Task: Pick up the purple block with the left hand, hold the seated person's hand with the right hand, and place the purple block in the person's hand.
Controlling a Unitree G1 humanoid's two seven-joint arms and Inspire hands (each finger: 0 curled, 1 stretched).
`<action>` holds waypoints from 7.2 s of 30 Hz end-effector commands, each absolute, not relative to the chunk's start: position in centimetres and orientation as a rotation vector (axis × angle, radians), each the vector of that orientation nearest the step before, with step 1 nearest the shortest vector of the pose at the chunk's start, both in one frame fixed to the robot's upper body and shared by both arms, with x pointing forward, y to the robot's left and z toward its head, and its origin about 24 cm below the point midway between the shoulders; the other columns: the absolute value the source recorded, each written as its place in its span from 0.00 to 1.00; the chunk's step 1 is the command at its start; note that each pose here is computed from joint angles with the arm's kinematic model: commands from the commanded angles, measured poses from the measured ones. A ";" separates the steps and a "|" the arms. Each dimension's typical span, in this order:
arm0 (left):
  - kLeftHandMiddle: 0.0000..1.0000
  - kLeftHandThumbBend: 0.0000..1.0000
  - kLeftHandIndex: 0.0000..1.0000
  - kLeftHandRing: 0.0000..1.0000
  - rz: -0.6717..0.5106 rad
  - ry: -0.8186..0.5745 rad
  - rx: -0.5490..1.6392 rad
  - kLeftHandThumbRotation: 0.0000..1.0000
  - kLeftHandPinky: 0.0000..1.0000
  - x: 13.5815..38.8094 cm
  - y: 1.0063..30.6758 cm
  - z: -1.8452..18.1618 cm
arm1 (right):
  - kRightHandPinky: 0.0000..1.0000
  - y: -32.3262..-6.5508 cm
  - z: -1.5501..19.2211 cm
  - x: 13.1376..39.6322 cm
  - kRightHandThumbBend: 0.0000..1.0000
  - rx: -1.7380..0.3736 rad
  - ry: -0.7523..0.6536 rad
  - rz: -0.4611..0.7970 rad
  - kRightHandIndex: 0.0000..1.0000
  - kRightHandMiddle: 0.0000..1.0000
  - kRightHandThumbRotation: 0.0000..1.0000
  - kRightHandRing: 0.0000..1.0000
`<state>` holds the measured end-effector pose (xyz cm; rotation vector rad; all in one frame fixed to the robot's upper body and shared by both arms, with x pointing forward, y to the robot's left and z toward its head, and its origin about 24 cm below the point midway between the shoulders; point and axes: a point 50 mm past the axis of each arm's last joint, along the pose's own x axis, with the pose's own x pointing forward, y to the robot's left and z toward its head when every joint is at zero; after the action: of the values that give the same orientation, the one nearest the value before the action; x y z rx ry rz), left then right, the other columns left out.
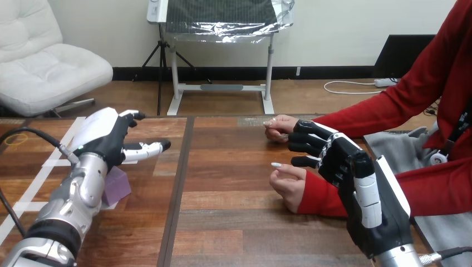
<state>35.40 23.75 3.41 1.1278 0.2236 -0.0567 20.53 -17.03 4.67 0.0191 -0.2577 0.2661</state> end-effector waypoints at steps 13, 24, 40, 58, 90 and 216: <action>0.83 0.75 0.83 0.82 -0.024 0.224 1.210 0.53 0.81 35.8 24.8 4.3 | 0.71 -16.8 7.0 21.7 0.85 0.011 -0.361 0.286 0.78 0.77 1.00 0.77; 0.83 0.75 0.82 0.82 -0.017 0.251 1.240 0.52 0.84 35.6 25.1 4.0 | 0.71 -16.8 7.0 21.7 0.85 0.010 -0.361 0.290 0.78 0.77 1.00 0.77; 0.84 0.75 0.83 0.83 -0.006 0.289 1.305 0.49 0.85 35.4 25.6 3.6 | 0.69 -16.8 7.1 21.7 0.85 0.012 -0.362 0.292 0.77 0.76 1.00 0.77; 0.85 0.74 0.84 0.85 -0.008 0.333 1.349 0.46 0.87 35.3 25.9 3.4 | 0.70 -16.8 7.2 21.6 0.85 0.012 -0.363 0.296 0.77 0.76 1.00 0.77; 0.88 0.76 0.87 0.88 -0.028 0.408 1.364 0.42 0.90 35.2 25.7 3.0 | 0.70 -16.8 7.2 21.5 0.85 0.010 -0.363 0.298 0.77 0.77 1.00 0.77; 0.48 0.67 0.51 0.41 0.072 0.355 1.151 0.00 0.33 35.5 25.1 3.3 | 0.70 -16.9 7.5 21.4 0.84 -0.010 -0.367 0.305 0.78 0.79 1.00 0.78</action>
<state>34.16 25.34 1.13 1.1672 0.4461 0.0260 20.56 -16.95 5.32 0.0092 -0.2741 0.2902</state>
